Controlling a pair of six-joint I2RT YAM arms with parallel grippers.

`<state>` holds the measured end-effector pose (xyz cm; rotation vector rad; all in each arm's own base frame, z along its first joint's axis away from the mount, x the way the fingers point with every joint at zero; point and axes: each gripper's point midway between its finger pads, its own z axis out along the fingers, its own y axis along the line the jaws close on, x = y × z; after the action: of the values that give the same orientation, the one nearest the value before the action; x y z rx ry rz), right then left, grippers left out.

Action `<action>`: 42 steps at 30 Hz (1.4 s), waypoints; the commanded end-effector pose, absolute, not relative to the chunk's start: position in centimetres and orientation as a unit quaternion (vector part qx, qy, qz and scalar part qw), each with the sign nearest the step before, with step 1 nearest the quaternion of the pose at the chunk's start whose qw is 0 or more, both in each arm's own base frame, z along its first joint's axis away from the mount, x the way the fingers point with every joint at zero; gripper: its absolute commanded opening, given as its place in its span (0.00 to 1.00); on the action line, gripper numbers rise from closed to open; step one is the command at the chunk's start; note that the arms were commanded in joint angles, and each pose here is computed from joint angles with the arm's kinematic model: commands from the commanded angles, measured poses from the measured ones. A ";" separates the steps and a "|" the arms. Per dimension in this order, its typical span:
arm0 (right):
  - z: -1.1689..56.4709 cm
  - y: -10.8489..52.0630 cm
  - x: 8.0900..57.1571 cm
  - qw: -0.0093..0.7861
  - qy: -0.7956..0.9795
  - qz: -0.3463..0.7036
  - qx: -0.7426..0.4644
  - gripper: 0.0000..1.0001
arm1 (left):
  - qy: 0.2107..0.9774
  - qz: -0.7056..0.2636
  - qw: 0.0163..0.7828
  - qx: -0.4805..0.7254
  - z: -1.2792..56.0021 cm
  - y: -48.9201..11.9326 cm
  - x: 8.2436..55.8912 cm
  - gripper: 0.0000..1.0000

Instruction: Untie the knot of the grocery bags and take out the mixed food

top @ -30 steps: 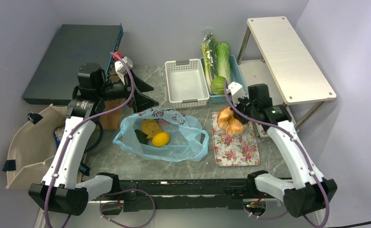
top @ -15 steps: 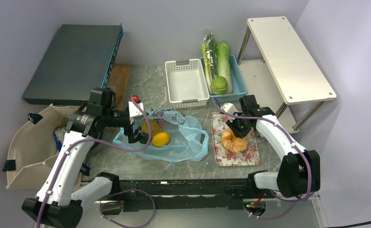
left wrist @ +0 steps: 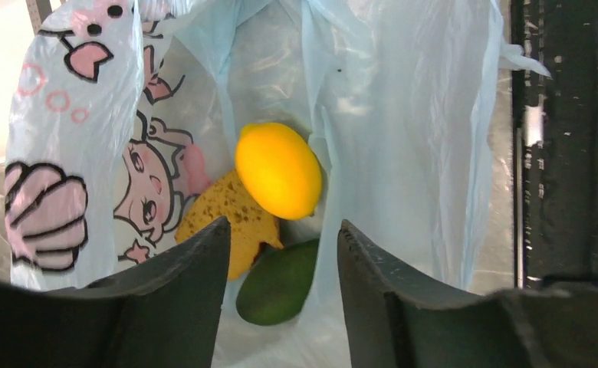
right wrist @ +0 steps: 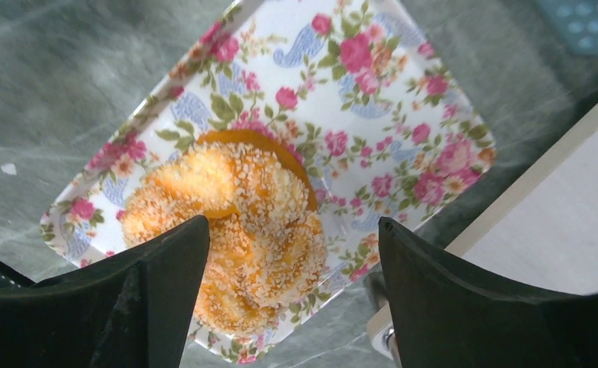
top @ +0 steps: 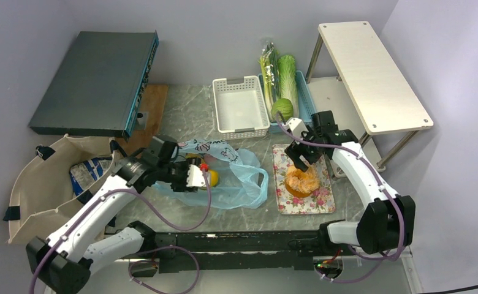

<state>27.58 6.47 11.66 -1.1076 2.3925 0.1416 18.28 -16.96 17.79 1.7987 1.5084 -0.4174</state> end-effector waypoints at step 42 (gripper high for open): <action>28.8 13.9 30.8 0.503 0.774 0.209 -0.323 0.99 | 0.533 -0.231 0.470 0.665 27.3 -24.5 18.8 0.14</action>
<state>29.39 13.18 25.49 -0.8272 1.9715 0.4885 20.80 -22.14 18.08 1.7521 1.5025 -0.4017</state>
